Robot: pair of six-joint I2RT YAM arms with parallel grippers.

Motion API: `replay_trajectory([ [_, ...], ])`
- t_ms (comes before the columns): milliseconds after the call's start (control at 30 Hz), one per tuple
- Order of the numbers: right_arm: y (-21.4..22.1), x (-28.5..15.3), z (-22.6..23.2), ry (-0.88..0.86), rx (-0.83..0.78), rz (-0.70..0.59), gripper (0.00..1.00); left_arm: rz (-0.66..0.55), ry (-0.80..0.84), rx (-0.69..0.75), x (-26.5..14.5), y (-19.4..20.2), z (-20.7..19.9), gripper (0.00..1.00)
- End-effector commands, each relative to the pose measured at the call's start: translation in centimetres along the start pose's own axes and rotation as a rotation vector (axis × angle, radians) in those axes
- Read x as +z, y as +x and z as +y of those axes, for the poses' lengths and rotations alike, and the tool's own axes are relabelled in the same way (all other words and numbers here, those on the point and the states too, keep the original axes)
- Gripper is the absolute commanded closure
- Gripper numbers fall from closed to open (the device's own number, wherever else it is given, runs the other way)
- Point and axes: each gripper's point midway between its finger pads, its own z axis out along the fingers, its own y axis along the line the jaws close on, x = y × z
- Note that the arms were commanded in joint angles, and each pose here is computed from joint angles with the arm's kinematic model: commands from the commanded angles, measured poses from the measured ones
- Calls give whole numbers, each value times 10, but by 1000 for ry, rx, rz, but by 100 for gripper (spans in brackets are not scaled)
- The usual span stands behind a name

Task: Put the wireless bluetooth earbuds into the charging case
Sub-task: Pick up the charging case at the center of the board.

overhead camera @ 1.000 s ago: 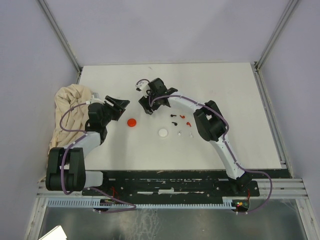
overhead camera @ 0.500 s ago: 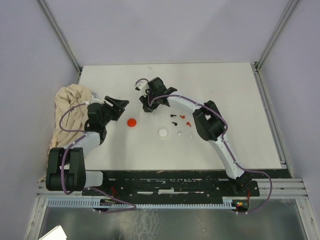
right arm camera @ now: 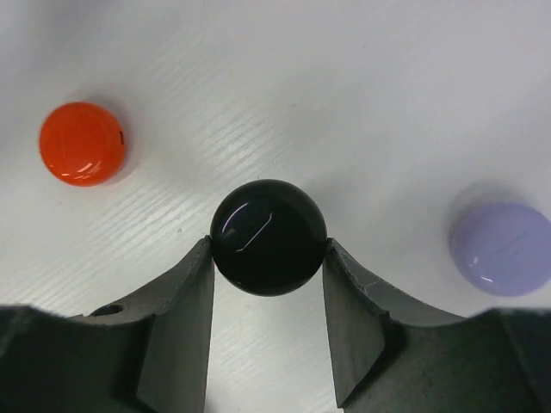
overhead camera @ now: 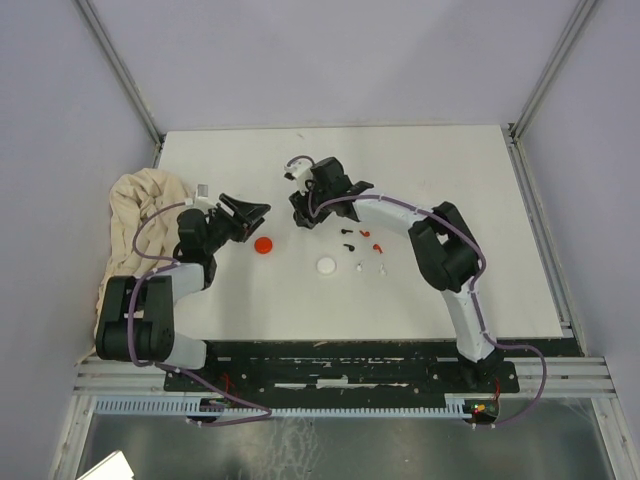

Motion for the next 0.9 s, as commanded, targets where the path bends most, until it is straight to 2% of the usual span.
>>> replay_trajectory([
  [0, -63, -56, 6, -12, 51, -182, 69, 46, 160, 59, -3, 4, -33, 31],
  [400, -59, -94, 30, -91, 83, -196, 68, 163, 281, 66, 7, 37, -51, 32],
  [867, -58, -110, 38, -110, 87, -210, 69, 223, 274, 70, 29, 63, -53, 34],
])
